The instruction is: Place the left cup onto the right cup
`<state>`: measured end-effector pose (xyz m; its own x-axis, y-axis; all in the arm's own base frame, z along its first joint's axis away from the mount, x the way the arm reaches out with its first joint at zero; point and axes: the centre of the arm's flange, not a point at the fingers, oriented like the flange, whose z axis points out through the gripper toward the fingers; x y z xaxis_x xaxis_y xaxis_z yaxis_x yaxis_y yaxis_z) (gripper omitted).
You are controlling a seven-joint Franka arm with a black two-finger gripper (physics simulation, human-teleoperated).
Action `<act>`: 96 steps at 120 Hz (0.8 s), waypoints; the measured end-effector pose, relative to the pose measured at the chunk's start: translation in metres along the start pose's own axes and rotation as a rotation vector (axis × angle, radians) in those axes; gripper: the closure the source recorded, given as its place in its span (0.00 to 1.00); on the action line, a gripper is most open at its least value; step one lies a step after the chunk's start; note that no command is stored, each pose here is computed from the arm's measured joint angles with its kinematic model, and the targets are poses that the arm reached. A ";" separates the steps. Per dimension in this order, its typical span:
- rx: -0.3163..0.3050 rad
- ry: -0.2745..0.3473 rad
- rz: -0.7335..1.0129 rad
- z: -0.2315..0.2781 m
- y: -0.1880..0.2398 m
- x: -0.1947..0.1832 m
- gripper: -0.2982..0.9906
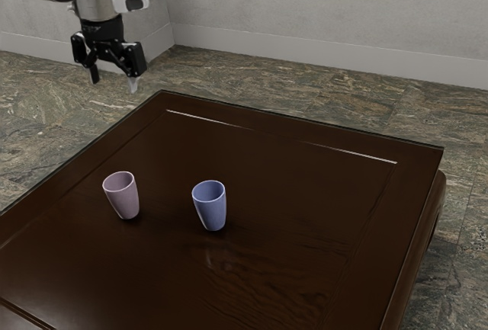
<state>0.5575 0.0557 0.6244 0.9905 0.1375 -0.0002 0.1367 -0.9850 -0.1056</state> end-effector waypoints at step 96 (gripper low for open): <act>0.012 0.003 0.112 0.094 0.033 0.021 0.23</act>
<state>0.5816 0.0356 0.5271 0.9996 0.0266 -0.0093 0.0254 -0.9929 -0.1166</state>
